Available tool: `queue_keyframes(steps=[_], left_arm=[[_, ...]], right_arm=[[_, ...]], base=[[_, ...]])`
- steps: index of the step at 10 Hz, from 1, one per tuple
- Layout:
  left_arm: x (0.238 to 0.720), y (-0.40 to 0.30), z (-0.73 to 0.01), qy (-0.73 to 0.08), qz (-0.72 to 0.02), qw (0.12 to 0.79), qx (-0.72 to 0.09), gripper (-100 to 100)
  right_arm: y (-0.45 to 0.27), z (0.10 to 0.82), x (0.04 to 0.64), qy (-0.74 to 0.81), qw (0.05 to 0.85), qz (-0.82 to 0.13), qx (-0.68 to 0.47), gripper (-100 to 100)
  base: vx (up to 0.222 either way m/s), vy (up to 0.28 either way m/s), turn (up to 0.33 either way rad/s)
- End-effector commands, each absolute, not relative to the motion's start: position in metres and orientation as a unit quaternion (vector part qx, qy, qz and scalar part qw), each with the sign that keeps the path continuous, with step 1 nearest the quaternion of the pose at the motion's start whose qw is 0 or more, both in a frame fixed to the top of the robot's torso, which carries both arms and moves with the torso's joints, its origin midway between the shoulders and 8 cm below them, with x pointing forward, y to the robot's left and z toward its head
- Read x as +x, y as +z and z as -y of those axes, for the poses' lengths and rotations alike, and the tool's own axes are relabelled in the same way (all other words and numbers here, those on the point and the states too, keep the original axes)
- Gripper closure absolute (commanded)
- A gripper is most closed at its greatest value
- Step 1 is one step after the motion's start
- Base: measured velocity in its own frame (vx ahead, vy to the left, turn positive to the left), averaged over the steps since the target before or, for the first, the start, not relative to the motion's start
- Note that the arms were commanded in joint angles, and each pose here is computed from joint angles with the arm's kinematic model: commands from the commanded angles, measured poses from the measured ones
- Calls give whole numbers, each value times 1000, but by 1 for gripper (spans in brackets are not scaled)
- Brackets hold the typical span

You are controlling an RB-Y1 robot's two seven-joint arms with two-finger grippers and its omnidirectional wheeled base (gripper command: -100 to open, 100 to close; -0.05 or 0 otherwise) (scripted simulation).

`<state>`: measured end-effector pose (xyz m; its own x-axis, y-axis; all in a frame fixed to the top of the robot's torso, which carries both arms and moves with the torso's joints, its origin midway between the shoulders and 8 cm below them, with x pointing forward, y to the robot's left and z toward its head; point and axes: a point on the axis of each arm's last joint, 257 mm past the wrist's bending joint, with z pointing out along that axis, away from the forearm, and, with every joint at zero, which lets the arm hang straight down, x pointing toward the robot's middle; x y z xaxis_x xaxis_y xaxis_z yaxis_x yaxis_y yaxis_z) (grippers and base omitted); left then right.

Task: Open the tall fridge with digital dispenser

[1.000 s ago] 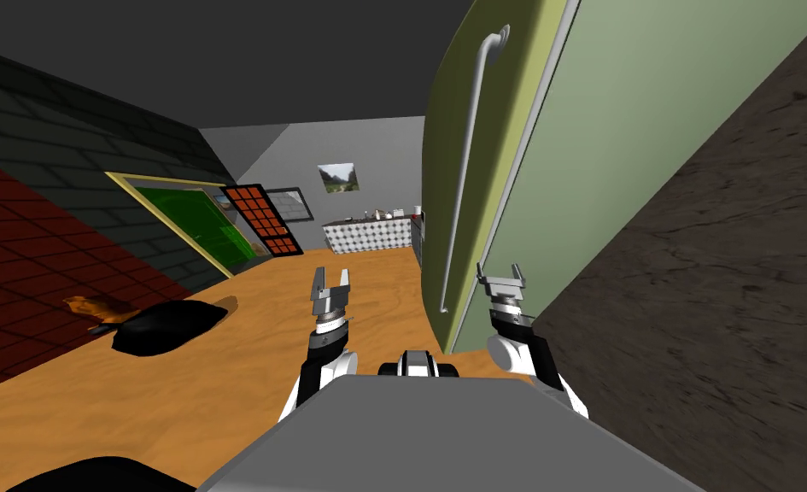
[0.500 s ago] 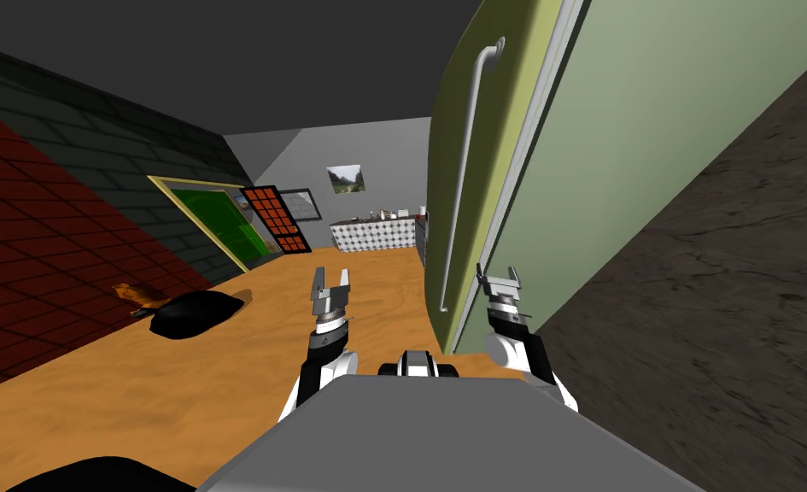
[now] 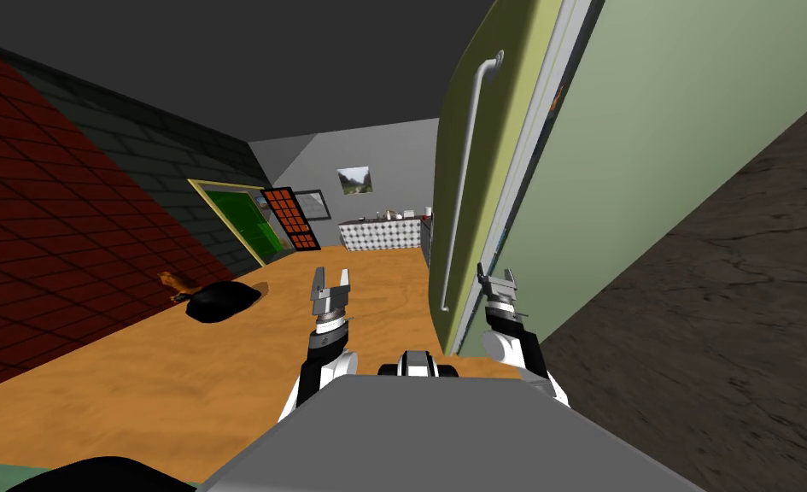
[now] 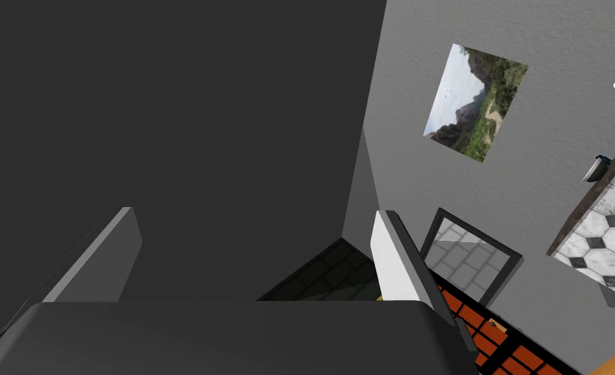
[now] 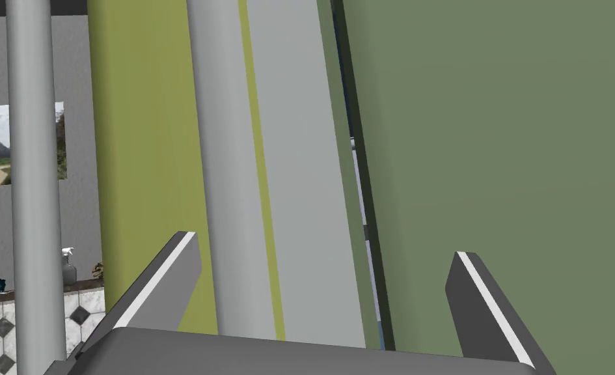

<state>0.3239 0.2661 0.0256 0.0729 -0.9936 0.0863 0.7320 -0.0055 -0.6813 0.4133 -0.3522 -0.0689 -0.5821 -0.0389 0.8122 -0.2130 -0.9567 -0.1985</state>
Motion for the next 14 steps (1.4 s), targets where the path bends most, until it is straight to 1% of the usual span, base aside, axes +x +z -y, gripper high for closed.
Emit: queue_keyframes(steps=[1,6,14], left_arm=[[324,26,-266,-644,-221,670,-296,0],[324,26,-266,-644,-221,670,-296,0],[324,26,-266,-644,-221,670,-296,0]], right_arm=[[-80,356,419,873,11,171,458,-100],[-103,364,430,856,-63,240,453,-100],[-128,371,442,826,-158,326,433,-100]], base=[[-24,10,83],[-26,8,97],[-22,12,99]])
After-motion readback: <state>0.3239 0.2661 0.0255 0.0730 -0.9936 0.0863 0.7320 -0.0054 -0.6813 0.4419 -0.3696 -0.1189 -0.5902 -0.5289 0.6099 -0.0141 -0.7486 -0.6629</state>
